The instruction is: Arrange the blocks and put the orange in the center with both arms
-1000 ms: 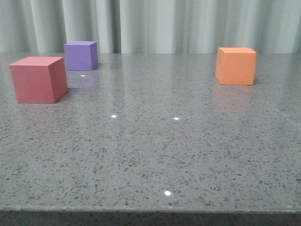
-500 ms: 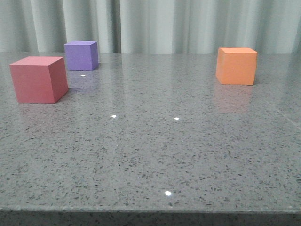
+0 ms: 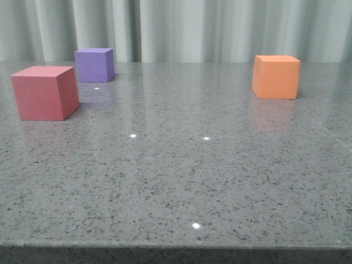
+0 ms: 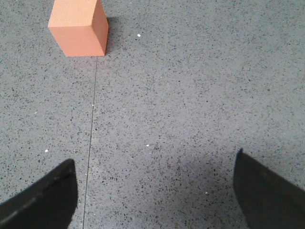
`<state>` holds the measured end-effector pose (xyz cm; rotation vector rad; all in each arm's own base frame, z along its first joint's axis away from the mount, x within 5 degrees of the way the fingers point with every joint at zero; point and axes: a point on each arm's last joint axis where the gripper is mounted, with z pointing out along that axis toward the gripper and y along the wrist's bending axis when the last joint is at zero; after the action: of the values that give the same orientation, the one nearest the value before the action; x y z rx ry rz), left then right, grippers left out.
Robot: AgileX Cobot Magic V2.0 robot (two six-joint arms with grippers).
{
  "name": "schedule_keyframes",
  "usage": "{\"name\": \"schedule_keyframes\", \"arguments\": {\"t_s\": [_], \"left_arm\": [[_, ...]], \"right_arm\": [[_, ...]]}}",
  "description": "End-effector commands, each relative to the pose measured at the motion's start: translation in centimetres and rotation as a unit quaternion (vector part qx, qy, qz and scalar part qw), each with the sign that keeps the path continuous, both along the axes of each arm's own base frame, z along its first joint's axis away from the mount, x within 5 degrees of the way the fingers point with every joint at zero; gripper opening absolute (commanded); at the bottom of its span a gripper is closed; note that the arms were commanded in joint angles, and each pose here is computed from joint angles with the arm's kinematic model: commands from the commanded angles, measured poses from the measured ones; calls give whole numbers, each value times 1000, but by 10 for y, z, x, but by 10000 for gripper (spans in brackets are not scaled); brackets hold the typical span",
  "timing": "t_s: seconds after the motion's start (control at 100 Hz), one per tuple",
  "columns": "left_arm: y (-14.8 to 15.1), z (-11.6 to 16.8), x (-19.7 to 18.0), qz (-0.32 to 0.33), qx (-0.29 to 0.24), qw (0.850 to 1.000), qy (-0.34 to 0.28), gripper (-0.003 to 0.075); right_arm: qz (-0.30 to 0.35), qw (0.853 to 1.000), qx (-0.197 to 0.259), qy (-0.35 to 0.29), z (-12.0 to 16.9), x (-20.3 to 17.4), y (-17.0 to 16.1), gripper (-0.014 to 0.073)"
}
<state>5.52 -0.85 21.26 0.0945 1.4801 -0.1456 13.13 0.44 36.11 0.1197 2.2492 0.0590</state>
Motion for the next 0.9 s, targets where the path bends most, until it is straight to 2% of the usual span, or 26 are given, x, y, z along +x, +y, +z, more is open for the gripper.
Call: {"name": "schedule_keyframes", "arguments": {"t_s": [0.0, 0.11, 0.25, 0.42, 0.62, 0.89], "left_arm": [[-1, -5, -2, -4, -4, 999, -36, -20], [-1, -5, -2, -4, -4, 999, -36, -20], [-1, -5, -2, -4, -4, 999, -36, -20], [-1, -5, -2, -4, -4, 999, -36, -20], [-1, -5, -2, -4, -4, 999, -36, -20], [-1, -5, -2, -4, -4, 999, -36, -20]], "right_arm": [[-1, 999, 0, -43, 13, 3, -1, 662], [4, 999, 12, -47, 17, 13, 2, 662], [7, 999, 33, -26, 23, 44, 7, 662], [17, 999, 31, 3, 24, 92, 15, 662], [47, 998, 31, 6, 29, 148, 37, 662], [65, 997, 29, 26, 19, 210, 59, 662]]}}
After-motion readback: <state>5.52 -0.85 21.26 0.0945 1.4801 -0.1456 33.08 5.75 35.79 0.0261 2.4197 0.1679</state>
